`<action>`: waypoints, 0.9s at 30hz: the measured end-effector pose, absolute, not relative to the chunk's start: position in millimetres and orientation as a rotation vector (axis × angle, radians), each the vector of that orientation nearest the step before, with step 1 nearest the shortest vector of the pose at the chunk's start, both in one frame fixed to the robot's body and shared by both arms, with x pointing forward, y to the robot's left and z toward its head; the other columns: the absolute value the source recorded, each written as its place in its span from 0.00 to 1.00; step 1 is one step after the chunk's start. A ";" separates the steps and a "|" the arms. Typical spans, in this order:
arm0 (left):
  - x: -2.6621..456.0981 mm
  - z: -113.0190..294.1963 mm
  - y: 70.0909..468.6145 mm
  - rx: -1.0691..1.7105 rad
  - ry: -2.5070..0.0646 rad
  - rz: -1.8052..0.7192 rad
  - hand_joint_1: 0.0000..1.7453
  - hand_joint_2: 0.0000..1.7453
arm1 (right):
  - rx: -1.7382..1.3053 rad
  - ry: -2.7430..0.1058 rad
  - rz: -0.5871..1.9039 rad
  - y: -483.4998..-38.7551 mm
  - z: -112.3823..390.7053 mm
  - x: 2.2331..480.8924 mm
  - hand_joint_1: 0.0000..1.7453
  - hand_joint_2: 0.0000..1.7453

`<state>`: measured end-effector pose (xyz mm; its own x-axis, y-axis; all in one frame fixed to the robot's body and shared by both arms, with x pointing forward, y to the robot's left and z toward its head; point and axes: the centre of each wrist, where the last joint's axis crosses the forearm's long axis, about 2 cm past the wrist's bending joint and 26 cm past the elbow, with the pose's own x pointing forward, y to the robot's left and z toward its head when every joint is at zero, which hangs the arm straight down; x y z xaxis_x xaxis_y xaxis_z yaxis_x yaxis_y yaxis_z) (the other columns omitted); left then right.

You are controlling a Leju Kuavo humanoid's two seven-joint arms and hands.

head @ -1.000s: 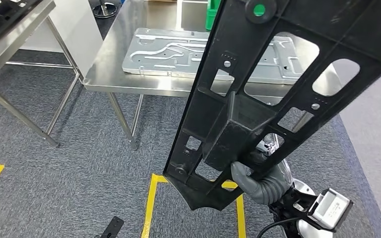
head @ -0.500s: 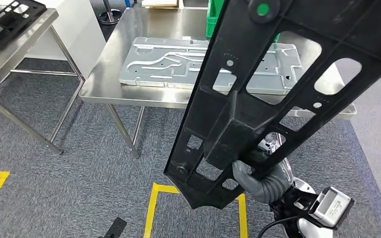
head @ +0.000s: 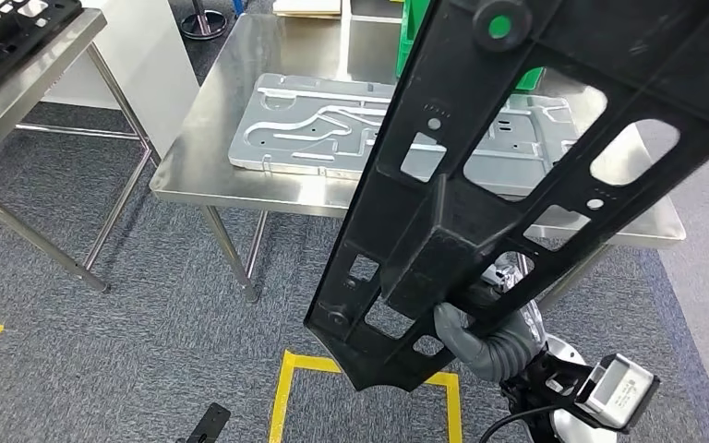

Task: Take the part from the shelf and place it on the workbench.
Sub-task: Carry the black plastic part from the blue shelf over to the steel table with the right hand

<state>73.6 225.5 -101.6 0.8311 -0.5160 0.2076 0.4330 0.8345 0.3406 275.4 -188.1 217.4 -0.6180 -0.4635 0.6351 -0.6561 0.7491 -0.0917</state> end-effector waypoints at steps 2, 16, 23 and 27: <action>73.2 -101.7 225.5 0.287 -0.298 -0.512 0.00 1.00 | 0.835 -2.342 0.422 -188.7 215.3 274.5 0.96 1.00; 76.6 -101.1 225.3 0.285 -0.301 -0.514 0.00 1.00 | 0.828 -2.347 0.421 -190.4 214.8 274.8 0.96 1.00; 74.8 -101.5 225.8 0.282 -0.295 -0.513 0.00 1.00 | 0.826 -2.341 0.420 -190.5 213.0 274.9 0.96 1.00; 73.9 -101.7 225.7 0.280 -0.294 -0.509 0.00 1.00 | 0.825 -2.342 0.420 -190.8 213.1 275.1 0.96 1.00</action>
<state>73.9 225.7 -101.7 0.8331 -0.5138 0.2047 0.4342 0.8369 0.3332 275.1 -190.8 213.1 -0.6175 -0.4547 0.6418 -0.6495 0.7550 -0.0900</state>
